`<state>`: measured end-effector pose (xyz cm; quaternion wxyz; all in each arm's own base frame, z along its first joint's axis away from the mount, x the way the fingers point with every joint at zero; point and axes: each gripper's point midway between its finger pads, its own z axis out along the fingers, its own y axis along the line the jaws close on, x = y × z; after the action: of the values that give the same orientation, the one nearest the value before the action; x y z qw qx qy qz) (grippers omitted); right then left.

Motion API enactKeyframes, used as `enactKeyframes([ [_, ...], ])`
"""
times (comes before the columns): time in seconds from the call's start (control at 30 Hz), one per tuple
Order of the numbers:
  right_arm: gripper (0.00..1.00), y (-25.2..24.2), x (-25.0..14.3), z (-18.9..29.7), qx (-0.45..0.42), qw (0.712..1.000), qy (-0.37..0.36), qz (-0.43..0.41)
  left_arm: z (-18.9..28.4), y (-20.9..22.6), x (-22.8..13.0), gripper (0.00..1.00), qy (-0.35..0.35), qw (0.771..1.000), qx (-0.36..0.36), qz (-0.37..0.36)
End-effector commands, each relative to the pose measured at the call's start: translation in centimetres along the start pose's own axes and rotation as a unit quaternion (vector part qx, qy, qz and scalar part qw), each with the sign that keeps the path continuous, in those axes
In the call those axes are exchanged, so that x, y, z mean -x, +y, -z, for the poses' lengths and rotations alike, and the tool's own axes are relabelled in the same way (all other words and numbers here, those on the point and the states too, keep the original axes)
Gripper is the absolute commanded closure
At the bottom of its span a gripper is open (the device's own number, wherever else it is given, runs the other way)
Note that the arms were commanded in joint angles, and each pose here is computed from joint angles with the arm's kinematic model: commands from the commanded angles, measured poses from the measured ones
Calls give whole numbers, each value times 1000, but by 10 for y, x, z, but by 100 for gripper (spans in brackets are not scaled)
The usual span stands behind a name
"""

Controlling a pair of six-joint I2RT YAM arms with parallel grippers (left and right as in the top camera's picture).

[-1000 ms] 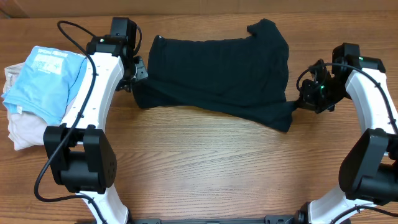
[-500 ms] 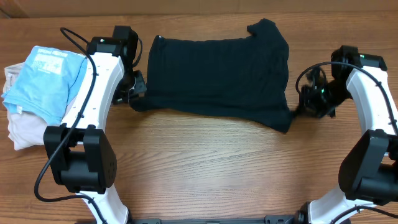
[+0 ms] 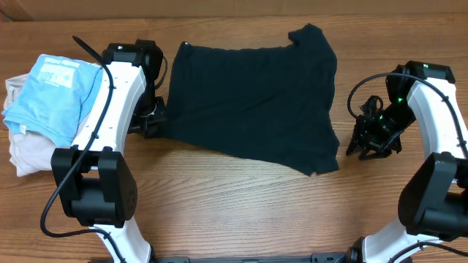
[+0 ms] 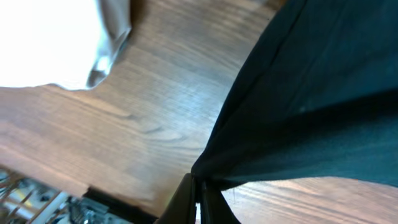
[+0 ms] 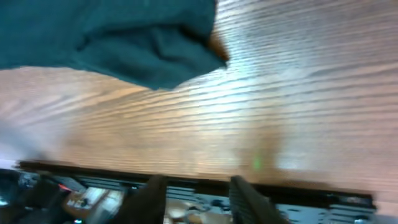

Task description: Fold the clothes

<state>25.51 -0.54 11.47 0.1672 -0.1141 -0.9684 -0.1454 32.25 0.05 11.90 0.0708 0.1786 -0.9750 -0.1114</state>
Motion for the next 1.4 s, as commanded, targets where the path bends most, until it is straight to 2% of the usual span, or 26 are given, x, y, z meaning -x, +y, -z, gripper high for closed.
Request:
enactKeyframes([
  [0.0,55,0,6,13,-8,999,-38,7,3,12,2,96,-14,999,28,-3],
  [0.07,48,1,20,14,-8,998,-65,14,3,11,2,96,-15,1000,27,-3],
  [0.17,43,0,47,15,-8,993,-116,27,3,9,5,96,-20,1000,23,-3],
  [0.27,45,4,66,6,10,988,-150,39,3,9,5,96,-21,1000,23,-3],
  [0.4,64,3,102,-16,25,975,-214,59,3,7,8,96,-26,999,20,-2],
  [0.47,68,6,118,-20,35,966,-247,71,3,7,9,96,-29,999,19,-1],
  [0.6,67,19,137,-21,75,948,-295,89,3,3,9,96,-29,1000,10,0],
  [0.63,59,25,145,-17,81,941,-313,102,3,1,9,96,-28,1000,4,0],
  [0.93,57,41,165,-25,84,931,-332,123,4,-1,11,96,-32,999,3,-2],
  [1.23,59,40,186,-58,92,938,-316,105,4,-1,11,96,-32,999,4,-2],
  [1.27,66,39,188,-62,92,939,-315,104,4,-1,11,96,-32,999,3,-2],
  [1.3,76,39,189,-64,92,939,-315,104,4,-1,11,96,-32,999,4,-2],
  [1.33,92,39,190,-64,92,939,-316,105,4,-1,11,96,-32,999,4,-2],
  [1.37,96,39,191,-63,92,938,-318,105,4,-1,11,96,-32,999,4,-2],
])
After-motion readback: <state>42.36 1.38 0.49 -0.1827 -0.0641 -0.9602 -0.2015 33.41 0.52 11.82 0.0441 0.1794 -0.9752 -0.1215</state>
